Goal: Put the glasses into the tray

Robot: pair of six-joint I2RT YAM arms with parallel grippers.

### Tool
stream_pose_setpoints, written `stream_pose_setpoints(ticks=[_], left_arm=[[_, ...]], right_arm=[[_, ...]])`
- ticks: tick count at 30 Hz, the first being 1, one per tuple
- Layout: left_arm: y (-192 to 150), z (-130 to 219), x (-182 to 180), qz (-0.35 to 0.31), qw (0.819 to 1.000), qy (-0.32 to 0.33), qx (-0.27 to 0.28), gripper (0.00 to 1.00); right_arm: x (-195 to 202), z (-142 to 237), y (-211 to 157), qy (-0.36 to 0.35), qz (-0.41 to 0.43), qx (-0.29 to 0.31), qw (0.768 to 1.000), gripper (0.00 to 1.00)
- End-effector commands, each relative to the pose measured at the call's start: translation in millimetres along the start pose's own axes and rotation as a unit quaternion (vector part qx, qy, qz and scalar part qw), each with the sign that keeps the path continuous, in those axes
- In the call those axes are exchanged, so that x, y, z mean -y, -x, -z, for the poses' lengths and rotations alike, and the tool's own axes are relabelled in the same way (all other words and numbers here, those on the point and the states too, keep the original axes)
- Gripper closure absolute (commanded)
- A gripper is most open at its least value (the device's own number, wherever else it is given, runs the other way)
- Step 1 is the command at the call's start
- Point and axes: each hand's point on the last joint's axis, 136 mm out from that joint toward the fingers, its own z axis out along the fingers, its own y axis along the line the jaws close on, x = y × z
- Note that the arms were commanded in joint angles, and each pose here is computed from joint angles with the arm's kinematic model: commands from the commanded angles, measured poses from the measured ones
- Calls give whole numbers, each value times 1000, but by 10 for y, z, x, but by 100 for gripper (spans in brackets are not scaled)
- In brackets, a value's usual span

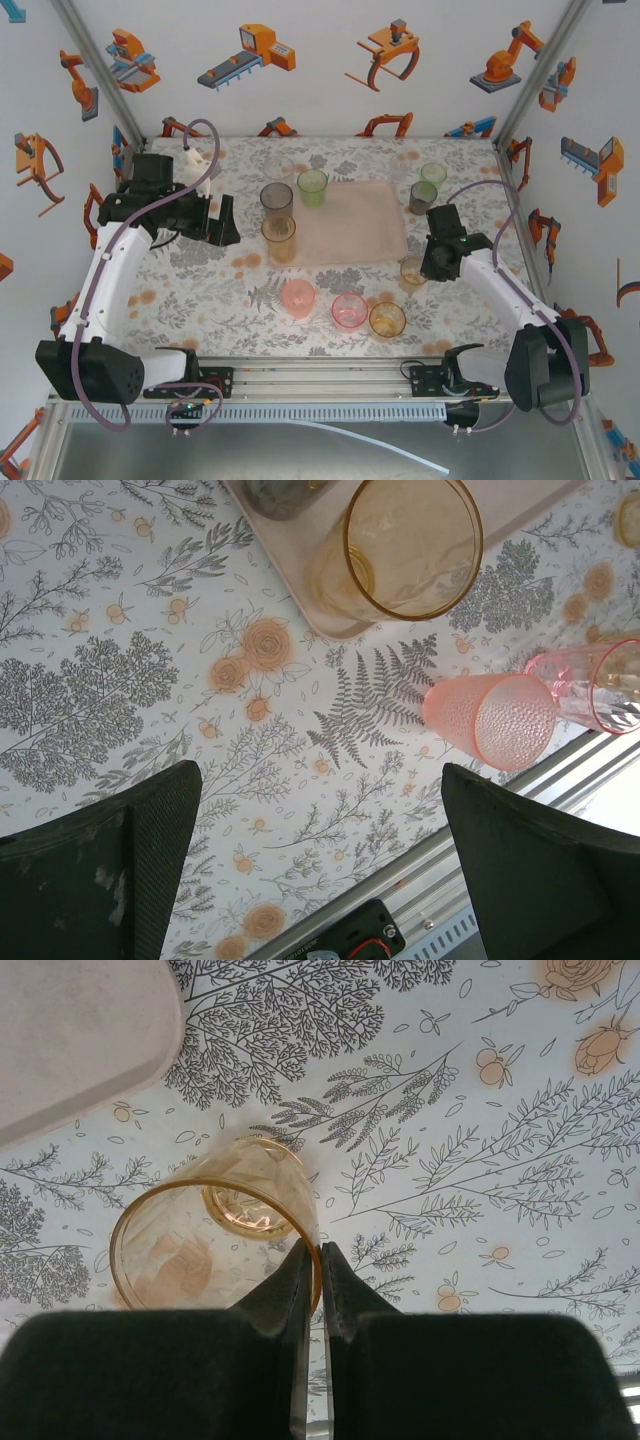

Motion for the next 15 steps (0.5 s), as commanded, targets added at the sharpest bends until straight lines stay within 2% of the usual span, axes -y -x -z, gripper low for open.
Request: stream_pose_setpoints(ticks=[1,15], left_arm=[[82,76,56,4,1000,-10,13,3],[126,84,56,4,1000,-11,16,3]], right_arm=[[32,29,21,-2,-3,9,1000,91],[-2,198,106,11,11,24,1000,95]])
